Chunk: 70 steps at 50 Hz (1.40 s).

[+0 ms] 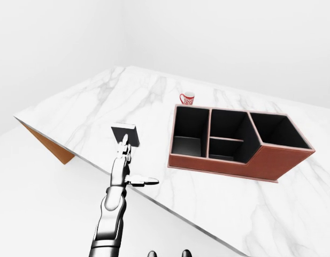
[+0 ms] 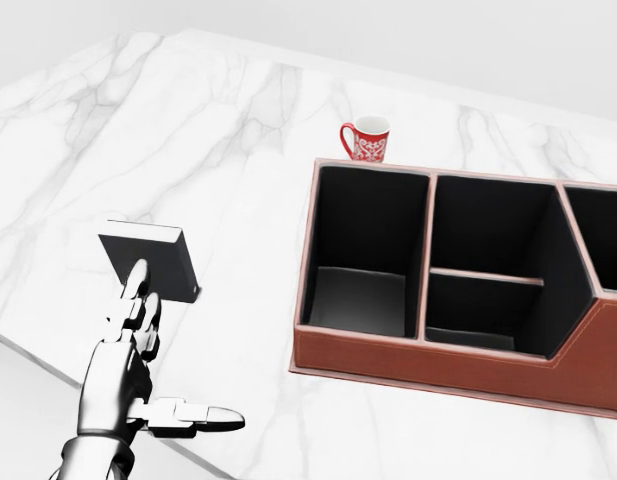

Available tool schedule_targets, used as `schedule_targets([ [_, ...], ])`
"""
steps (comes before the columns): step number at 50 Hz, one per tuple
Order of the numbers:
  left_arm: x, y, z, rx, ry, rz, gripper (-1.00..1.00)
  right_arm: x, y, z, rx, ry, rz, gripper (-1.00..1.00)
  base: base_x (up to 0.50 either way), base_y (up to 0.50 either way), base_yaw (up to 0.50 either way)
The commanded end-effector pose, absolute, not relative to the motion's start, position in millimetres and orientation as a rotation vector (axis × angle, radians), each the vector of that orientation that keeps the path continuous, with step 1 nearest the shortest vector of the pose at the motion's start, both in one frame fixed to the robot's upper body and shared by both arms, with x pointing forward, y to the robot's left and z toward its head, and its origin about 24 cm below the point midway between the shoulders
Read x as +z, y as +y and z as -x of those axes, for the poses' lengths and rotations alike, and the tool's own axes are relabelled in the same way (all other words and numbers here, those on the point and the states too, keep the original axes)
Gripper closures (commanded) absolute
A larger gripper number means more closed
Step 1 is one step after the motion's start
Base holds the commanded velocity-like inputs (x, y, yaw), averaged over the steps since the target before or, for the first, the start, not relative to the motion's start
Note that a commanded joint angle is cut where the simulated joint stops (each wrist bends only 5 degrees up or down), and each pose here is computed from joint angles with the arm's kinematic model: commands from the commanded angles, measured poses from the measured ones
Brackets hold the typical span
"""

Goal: Pick up the book and place it in the left compartment of the caddy.

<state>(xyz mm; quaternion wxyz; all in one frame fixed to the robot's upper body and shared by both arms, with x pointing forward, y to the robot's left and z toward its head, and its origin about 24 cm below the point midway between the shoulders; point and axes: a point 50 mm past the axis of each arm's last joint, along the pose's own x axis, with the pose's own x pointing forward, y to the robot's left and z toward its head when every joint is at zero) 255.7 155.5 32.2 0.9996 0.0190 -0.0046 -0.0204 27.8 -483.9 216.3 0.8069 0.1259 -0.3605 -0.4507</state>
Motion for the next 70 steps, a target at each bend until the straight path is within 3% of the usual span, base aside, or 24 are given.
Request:
schedule_targets([
  [1,28.0,156.7,-257.6,-0.04,0.01,-0.036,-1.0,217.5,-483.7,-26.8,-0.968,-0.775,-0.268,-1.0,0.11,-0.19,0.0],
  [19,26.9,156.2,-256.8,-0.044,0.014,-0.039,-1.0,216.6,-483.6,-27.5,-0.962,-0.769,-0.264,-1.0,0.1,-0.14,0.0],
  [51,36.9,155.3,-254.7,-0.039,-0.03,-0.038,-1.0,215.5,-482.7,-29.2,-0.956,-0.761,-0.253,-1.0,0.28,0.14,0.0],
  [57,41.9,163.0,-248.9,0.008,-0.053,-0.038,-1.0,216.5,-482.1,-27.4,-0.946,-0.779,-0.263,-1.0,0.09,0.03,0.0],
  [70,82.2,185.0,-235.9,0.256,-0.227,-0.323,-1.0,218.0,-481.5,-26.1,-0.942,-0.789,-0.268,-1.0,0.0,0.0,0.0],
])
